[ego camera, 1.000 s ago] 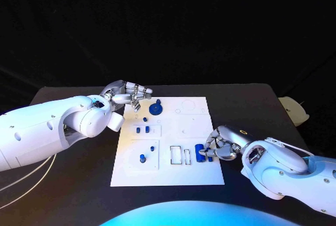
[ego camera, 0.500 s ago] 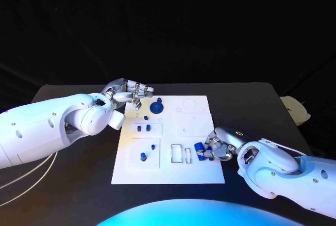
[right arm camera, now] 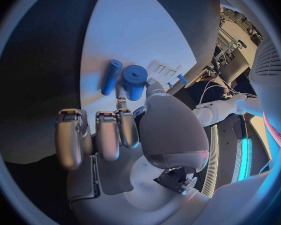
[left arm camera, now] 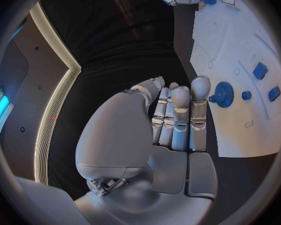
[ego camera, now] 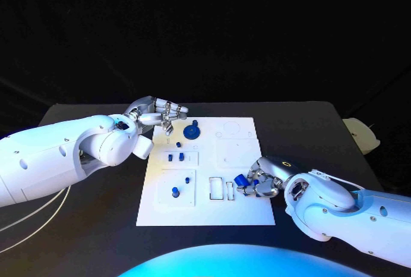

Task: Assemble the parts on the task board

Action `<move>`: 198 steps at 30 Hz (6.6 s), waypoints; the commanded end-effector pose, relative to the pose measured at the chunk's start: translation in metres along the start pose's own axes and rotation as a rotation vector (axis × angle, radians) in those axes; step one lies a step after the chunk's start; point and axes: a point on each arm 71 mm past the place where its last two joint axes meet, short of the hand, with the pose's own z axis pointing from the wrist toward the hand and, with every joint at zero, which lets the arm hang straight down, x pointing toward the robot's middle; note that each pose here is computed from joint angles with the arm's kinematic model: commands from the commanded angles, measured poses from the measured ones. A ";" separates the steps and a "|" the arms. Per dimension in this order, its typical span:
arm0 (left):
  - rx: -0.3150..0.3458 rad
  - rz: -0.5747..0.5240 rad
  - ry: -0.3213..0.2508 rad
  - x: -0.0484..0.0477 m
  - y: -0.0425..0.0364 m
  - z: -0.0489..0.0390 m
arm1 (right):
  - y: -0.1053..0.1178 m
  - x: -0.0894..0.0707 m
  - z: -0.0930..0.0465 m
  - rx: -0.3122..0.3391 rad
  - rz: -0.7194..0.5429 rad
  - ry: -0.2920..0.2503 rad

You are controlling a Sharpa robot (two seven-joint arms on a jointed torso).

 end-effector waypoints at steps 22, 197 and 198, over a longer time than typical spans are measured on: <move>0.005 -0.009 0.023 0.0033 -0.0013 0.0004 | 0.016 -0.008 -0.015 -0.028 0.142 -0.095; -0.002 -0.006 0.009 -0.0020 0.0014 -0.0043 | -0.037 -0.021 -0.033 0.062 -0.040 -0.039; -0.002 -0.006 0.010 -0.0020 0.0014 -0.0043 | -0.037 -0.020 -0.032 0.063 -0.040 -0.035</move>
